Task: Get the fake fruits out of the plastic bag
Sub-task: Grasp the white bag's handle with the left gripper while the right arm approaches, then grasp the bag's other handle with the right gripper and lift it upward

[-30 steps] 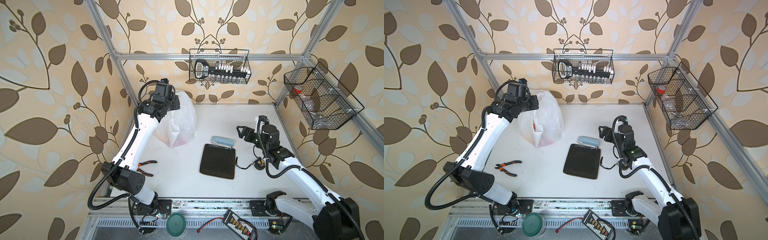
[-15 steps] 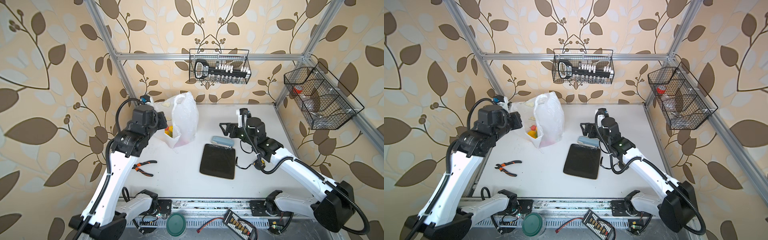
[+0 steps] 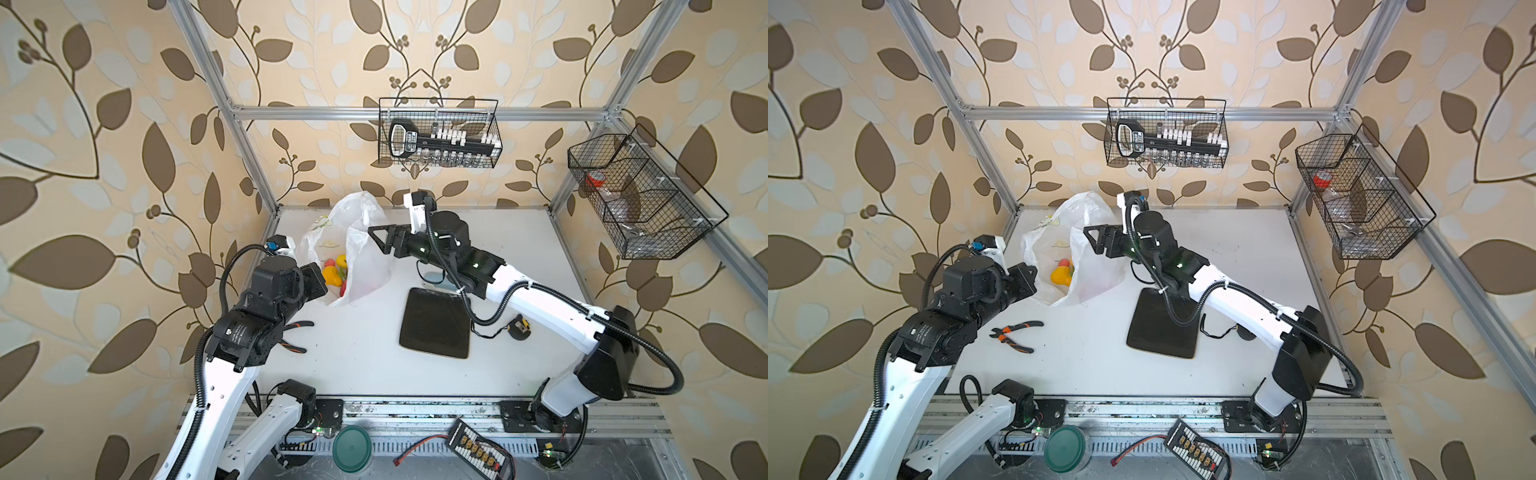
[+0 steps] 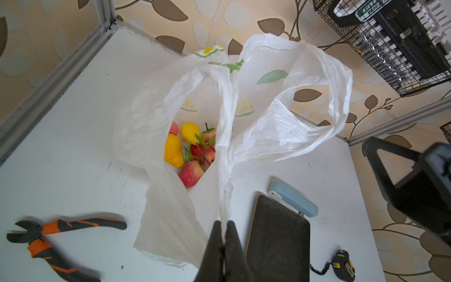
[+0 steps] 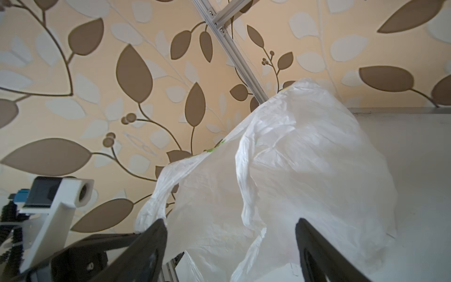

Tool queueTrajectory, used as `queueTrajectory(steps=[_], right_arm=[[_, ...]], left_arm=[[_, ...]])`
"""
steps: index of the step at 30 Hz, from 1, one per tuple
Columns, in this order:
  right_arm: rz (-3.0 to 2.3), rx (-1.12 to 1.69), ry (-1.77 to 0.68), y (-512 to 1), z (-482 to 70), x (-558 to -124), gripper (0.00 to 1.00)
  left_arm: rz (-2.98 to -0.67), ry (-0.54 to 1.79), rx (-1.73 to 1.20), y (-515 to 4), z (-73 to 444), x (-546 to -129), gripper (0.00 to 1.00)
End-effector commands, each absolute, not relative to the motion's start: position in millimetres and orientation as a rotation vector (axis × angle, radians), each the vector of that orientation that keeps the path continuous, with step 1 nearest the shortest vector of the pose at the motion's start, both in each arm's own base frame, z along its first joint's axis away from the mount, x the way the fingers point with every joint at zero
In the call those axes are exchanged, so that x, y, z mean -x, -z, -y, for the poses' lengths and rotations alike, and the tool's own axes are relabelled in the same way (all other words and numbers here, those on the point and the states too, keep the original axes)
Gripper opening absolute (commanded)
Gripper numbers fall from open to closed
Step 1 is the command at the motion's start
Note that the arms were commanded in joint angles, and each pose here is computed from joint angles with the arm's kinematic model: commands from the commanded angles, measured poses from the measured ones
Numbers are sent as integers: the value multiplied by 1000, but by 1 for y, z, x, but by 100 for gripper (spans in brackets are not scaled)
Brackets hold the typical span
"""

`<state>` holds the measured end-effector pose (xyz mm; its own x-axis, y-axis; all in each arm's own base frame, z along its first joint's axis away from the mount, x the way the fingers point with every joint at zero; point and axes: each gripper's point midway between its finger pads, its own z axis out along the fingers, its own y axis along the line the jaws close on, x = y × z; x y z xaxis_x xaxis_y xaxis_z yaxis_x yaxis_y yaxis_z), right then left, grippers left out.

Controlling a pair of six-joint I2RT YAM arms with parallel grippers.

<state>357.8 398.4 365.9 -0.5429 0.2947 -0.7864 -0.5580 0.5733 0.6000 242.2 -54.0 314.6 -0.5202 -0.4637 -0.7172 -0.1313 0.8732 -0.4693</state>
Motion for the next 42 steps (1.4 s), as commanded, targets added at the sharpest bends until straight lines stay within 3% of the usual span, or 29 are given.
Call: queueTrajectory(steps=[1, 7, 9, 13, 15, 20, 23, 33, 38, 42], right_arm=[[-1842, 215, -1160, -373, -419, -363, 81], [-1866, 153, -1067, -354, -426, -388, 64], [-1861, 165, -1061, -354, -431, -392, 51], [-1847, 162, -1022, -357, -426, -394, 13], [-1839, 171, -991, -360, -419, -392, 1], [-1853, 236, -962, -352, -402, -374, 0], [-1881, 290, -993, -343, -396, -356, 0], [-1888, 369, -1073, -348, -391, -322, 0], [-1887, 372, -1067, -348, -386, -318, 0], [-1900, 379, -1051, -343, -381, -314, 0]], left_arm=[[-2110, 515, 449, -313, 61, -236, 0], [-2115, 518, 469, -312, 58, -228, 0], [-2114, 505, 480, -312, 55, -225, 0], [-2090, 452, 517, -316, 42, -218, 0], [-2071, 413, 550, -318, 34, -215, 0], [-2050, 317, 659, -317, 12, -205, 0], [-2076, 326, 644, -316, 16, -206, 9], [-2329, 223, 575, -294, 25, -203, 78], [-2334, 16, 587, -298, 1, -204, 98], [-2293, -126, 565, -309, -13, -217, 99]])
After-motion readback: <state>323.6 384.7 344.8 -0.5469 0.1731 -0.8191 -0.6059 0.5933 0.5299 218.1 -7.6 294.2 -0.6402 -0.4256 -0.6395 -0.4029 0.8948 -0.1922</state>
